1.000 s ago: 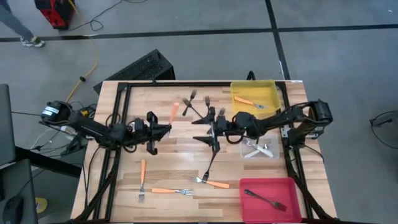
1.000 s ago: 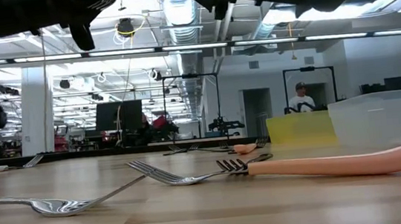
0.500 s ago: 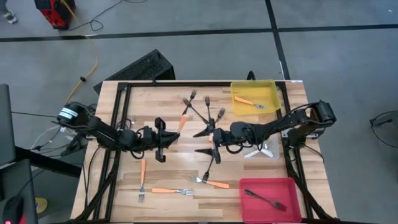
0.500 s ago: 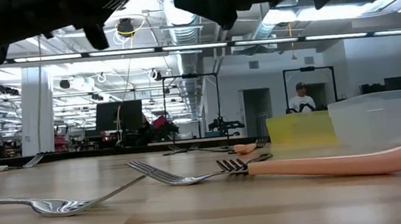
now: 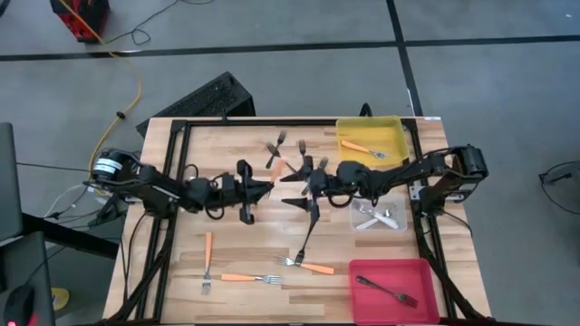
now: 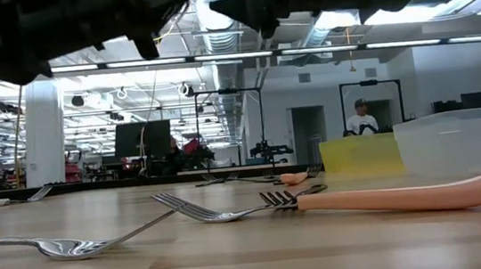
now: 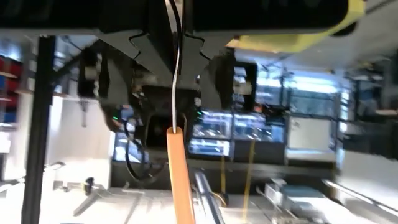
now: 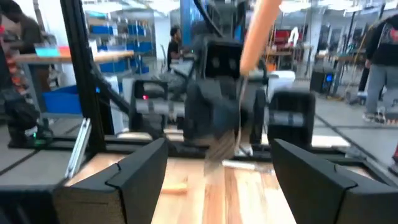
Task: Sort silverware by color (type)
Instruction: Put the orange fork into the yellow bin
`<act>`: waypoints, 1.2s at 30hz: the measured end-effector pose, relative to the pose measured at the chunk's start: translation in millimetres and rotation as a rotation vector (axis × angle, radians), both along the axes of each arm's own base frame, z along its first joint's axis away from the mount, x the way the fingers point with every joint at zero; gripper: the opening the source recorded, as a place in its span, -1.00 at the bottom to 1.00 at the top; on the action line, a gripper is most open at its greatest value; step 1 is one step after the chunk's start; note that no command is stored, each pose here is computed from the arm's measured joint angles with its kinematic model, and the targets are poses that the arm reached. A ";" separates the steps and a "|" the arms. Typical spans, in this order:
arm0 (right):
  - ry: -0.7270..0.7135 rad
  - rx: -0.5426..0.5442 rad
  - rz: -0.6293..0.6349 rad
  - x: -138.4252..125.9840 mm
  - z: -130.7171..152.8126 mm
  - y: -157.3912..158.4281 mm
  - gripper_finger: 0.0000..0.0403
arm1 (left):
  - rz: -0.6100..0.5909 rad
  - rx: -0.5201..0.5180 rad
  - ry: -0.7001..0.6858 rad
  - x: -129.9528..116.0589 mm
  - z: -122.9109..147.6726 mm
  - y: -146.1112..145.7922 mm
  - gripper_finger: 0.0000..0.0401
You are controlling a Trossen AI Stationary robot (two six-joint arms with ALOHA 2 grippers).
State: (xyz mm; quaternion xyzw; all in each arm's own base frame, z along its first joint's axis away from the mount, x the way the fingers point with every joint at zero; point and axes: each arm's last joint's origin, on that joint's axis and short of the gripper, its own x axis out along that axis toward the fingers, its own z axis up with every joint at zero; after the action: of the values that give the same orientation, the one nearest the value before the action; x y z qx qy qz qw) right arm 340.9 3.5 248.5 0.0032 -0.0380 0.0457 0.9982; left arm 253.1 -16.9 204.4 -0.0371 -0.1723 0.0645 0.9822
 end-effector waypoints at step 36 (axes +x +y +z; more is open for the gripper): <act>-0.025 -0.039 -0.064 16.7 18.3 -15.6 -0.75 | 0.047 0.021 0.159 14.6 -5.6 6.7 -0.86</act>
State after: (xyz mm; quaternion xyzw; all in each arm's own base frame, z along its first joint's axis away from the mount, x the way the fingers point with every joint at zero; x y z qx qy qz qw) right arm 357.6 -12.1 266.8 -0.0181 -0.0498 0.0144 0.9985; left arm 267.8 -10.3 198.9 -0.0176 -0.0955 0.0885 0.9913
